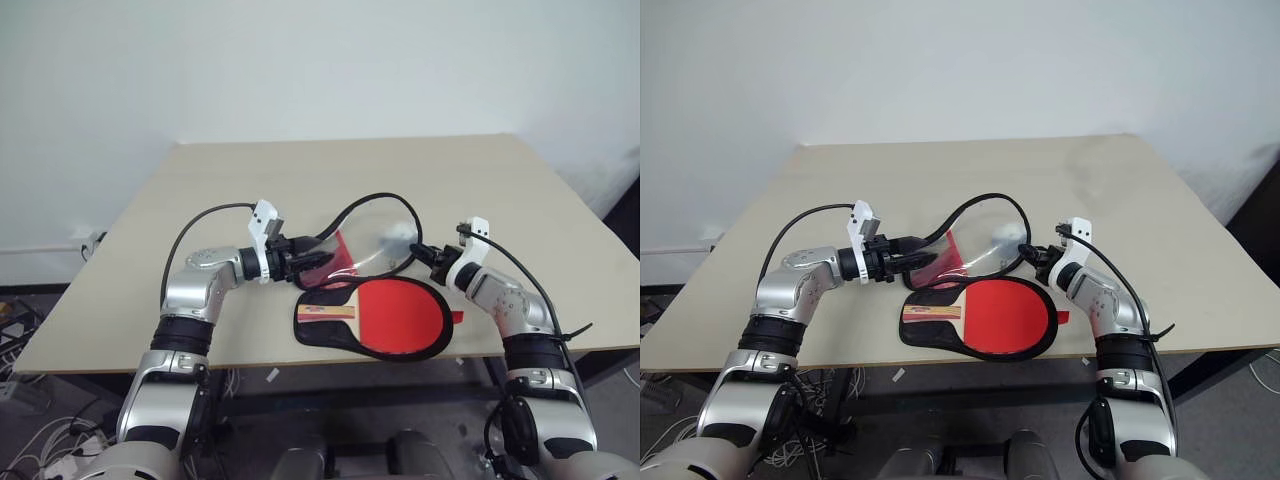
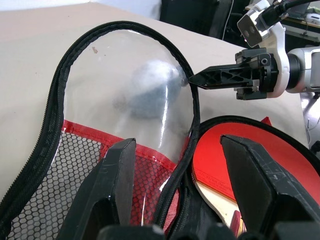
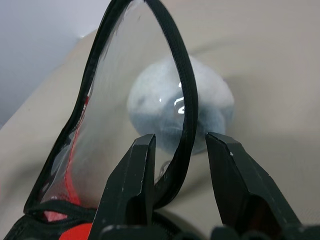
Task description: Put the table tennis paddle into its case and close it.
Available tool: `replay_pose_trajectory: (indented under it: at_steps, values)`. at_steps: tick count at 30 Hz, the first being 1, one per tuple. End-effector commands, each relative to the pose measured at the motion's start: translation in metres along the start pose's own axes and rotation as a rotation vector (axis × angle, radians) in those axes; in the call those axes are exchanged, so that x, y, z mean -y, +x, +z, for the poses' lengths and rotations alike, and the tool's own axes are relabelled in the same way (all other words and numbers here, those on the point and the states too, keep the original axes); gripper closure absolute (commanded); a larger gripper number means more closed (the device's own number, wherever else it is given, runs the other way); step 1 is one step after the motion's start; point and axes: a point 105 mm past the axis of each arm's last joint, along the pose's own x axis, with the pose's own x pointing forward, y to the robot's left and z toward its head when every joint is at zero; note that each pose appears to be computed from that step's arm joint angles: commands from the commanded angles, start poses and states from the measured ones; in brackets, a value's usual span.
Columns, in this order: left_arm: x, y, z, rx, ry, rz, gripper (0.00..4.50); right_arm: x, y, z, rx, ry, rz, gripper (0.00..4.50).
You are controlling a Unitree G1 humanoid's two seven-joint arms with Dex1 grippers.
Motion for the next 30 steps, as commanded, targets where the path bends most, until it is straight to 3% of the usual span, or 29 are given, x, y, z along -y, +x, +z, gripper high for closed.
replay_pose_trajectory:
  at_steps: [1, 7, 10, 15, 22, 30]
  values:
    - [0.0, 0.0, 0.011, 0.047, 0.022, 0.0, 1.71, -0.008, 0.005, 0.005, 0.025, 0.014, 0.04, 2.76]
    - [0.0, 0.001, 0.011, 0.052, 0.019, 0.002, 1.71, -0.007, 0.01, -0.006, -0.001, 0.032, 0.047, 2.76]
    - [0.0, 0.0, 0.011, 0.057, 0.017, 0.008, 1.71, -0.009, 0.011, -0.006, 0.006, 0.032, 0.062, 3.23]
    - [-0.002, -0.001, 0.011, 0.065, 0.015, 0.023, 1.71, -0.019, 0.005, 0.0, 0.041, -0.01, 0.144, 4.46]
    - [-0.019, -0.004, 0.019, 0.114, 0.008, 0.128, 1.71, -0.029, -0.008, 0.0, 0.039, -0.084, 0.248, 4.46]
    - [-0.056, -0.011, 0.011, 0.092, -0.011, 0.359, 1.71, -0.035, -0.011, -0.002, 0.032, -0.116, 0.271, 4.46]
